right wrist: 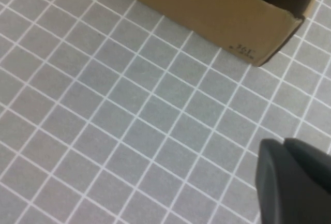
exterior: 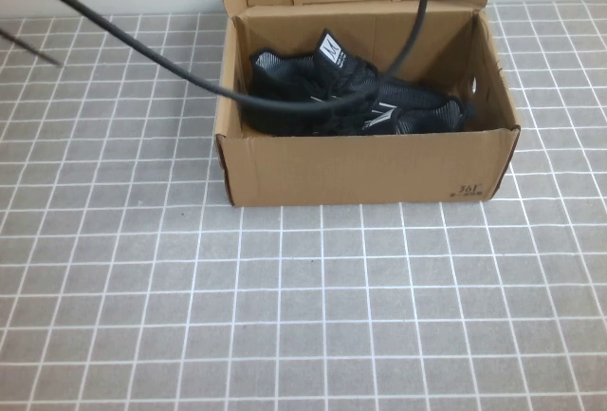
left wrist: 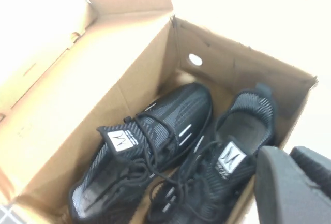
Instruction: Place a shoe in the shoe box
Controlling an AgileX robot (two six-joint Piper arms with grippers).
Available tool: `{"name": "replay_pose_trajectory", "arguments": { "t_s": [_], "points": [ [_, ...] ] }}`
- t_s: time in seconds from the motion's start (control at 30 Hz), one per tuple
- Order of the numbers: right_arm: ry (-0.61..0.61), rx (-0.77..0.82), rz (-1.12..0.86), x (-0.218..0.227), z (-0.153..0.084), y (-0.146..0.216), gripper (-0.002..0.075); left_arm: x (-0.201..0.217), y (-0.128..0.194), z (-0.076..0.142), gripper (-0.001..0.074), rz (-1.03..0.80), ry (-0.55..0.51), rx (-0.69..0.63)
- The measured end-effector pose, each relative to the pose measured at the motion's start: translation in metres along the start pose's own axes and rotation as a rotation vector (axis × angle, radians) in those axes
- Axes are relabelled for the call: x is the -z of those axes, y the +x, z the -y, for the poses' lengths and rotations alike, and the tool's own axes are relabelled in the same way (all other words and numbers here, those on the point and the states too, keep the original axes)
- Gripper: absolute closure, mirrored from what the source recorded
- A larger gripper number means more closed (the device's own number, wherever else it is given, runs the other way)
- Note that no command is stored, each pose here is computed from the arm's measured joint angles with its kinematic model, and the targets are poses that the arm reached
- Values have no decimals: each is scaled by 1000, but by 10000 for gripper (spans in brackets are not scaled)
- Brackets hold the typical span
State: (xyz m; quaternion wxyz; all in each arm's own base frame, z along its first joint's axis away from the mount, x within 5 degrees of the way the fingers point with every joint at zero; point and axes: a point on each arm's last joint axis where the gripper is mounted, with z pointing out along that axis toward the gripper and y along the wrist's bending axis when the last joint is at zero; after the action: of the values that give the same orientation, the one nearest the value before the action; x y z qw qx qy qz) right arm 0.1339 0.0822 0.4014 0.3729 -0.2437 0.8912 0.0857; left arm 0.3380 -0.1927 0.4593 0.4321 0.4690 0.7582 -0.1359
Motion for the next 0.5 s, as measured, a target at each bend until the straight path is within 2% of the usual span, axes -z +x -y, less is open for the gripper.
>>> {"name": "replay_pose_trajectory", "arguments": {
  "t_s": [0.13, 0.27, 0.37, 0.5],
  "points": [
    [-16, -10, 36, 13, 0, 5, 742, 40, -9, 7, 734, 47, -67, 91],
    [-30, -24, 81, 42, 1, 21, 742, 93, -5, 21, 735, 110, -189, 116],
    [-57, -36, 146, 63, 1, 41, 742, 121, 15, 36, 736, 145, -268, 137],
    [-107, -54, 218, 83, -1, 74, 742, 138, 63, 64, 736, 210, -337, 149]
  ]
}}
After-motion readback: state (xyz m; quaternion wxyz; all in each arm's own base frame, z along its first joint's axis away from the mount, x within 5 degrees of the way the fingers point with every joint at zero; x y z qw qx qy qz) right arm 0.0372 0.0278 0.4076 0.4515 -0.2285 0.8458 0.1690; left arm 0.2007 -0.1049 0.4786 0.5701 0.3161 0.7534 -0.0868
